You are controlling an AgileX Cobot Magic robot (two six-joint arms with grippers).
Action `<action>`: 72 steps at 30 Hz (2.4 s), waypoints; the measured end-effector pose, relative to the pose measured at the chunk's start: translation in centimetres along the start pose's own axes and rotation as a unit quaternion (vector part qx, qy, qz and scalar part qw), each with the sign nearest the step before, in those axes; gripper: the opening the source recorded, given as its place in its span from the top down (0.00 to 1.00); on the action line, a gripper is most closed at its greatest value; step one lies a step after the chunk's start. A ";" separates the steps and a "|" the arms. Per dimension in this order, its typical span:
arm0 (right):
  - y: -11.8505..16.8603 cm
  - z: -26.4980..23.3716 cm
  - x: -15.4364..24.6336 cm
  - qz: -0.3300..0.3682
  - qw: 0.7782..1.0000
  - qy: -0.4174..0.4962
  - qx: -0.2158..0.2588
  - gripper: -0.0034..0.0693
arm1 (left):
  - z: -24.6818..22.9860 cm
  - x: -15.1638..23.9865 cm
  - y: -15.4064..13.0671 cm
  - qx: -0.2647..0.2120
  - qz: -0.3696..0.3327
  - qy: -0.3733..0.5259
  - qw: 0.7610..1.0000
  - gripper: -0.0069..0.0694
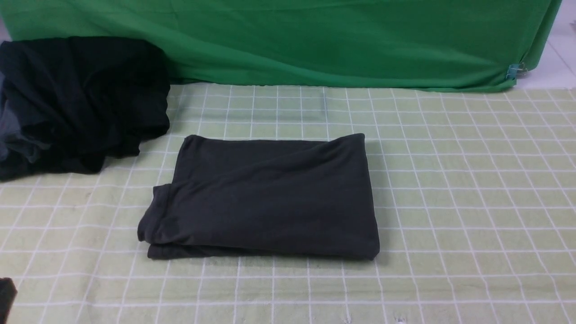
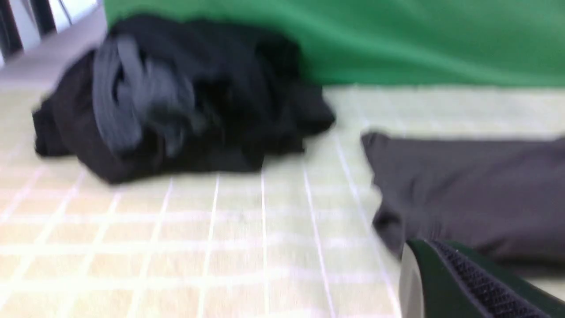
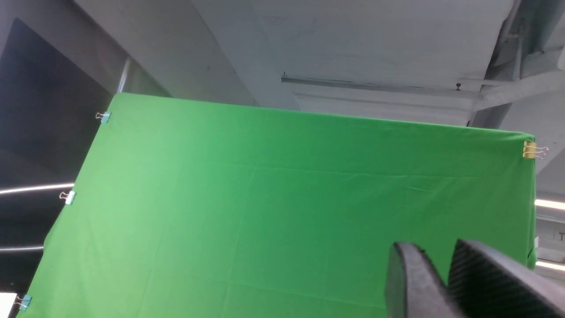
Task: Fold a long-sleeved shirt over a green coffee tablecloth.
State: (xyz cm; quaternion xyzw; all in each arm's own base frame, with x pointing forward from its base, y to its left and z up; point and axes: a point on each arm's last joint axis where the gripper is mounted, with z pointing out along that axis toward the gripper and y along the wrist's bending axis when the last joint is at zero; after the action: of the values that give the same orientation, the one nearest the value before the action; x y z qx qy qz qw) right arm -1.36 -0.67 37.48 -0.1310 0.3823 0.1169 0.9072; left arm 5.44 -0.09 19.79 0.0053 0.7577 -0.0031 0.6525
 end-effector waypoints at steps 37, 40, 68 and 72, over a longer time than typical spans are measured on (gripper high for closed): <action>0.5 -0.2 2.2 -0.044 0.993 0.111 0.018 0.68 | 0.2 0.3 0.0 -0.001 0.008 -0.024 1.000 0.91; 0.7 -1.1 6.3 -0.085 0.970 0.217 0.071 0.67 | 0.2 0.3 0.0 -0.001 0.008 -0.024 1.000 0.91; 1.0 -7.8 18.3 -0.048 0.872 0.460 0.158 0.62 | 0.2 0.3 0.0 -0.001 0.008 -0.026 1.000 0.89; 1.0 -7.8 18.3 -0.048 0.872 0.460 0.158 0.62 | 0.2 0.3 0.0 -0.001 0.008 -0.026 1.000 0.89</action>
State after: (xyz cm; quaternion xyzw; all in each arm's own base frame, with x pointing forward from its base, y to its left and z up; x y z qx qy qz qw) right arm 5.56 -0.22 18.81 -0.0428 0.7634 -0.0619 0.6415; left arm 5.64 -0.08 19.49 0.0103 0.7404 0.0026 0.6721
